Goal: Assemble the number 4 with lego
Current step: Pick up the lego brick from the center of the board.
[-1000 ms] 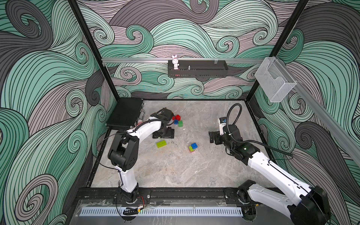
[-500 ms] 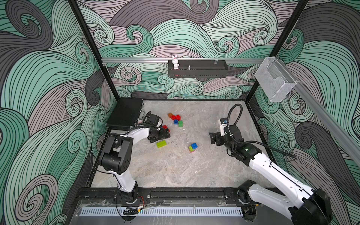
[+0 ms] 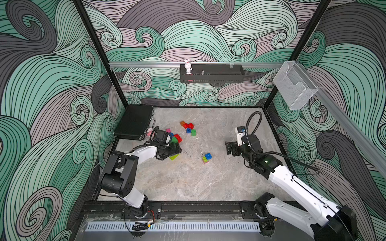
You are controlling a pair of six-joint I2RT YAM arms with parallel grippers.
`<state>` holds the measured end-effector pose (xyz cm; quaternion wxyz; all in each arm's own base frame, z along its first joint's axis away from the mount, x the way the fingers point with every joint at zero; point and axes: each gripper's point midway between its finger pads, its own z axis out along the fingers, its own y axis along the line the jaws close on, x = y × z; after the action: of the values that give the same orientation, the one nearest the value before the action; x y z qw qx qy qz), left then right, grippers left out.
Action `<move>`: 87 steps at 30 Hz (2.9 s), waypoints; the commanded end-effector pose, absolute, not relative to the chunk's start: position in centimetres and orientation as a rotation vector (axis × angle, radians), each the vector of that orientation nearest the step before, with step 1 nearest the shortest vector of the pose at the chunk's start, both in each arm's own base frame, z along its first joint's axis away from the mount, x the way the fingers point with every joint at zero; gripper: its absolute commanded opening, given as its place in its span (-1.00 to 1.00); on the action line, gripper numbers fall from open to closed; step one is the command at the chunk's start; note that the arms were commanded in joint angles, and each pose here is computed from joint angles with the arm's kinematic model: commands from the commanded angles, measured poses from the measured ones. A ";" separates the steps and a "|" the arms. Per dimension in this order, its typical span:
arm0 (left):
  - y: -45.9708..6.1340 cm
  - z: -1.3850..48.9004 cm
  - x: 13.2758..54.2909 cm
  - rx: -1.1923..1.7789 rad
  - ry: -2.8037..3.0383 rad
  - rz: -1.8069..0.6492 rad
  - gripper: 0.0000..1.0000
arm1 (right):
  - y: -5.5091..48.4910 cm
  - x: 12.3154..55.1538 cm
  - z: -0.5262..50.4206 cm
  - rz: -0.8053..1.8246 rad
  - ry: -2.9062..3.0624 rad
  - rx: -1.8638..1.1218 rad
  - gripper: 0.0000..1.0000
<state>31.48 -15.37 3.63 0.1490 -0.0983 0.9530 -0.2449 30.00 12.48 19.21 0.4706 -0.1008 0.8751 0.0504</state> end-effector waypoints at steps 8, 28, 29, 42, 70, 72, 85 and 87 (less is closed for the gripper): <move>-18.6 3.0 26.6 -0.165 2.815 -0.688 0.97 | 13.3 30.7 19.3 0.167 2.130 -0.236 0.97; -16.4 3.9 27.6 0.069 2.604 -0.195 0.73 | 14.4 31.5 18.9 0.214 2.146 -0.233 0.97; -16.7 3.3 27.8 0.068 2.623 -0.192 0.70 | 14.5 31.5 18.9 0.218 2.146 -0.230 0.97; -15.8 1.8 28.7 0.013 2.656 -0.058 -0.02 | 14.0 31.3 18.8 0.194 2.142 -0.225 0.97; -15.4 0.5 29.0 0.242 2.600 0.020 -0.93 | 14.7 31.5 18.0 0.214 2.160 -0.268 0.97; -15.9 1.3 29.0 0.265 2.578 -0.023 -1.00 | 15.1 31.1 17.5 0.254 2.178 -0.272 0.97; -26.2 12.3 26.1 0.803 2.072 -0.663 -1.00 | 18.4 28.3 14.2 0.646 2.327 -0.300 0.82; -26.5 12.1 25.8 0.899 2.098 -0.625 -1.00 | 18.3 28.4 14.1 0.677 2.342 -0.269 0.79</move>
<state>26.27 -24.86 10.63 0.3699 0.2813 0.8538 -0.2347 28.80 17.57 14.09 0.3585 -0.1186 0.9000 0.2178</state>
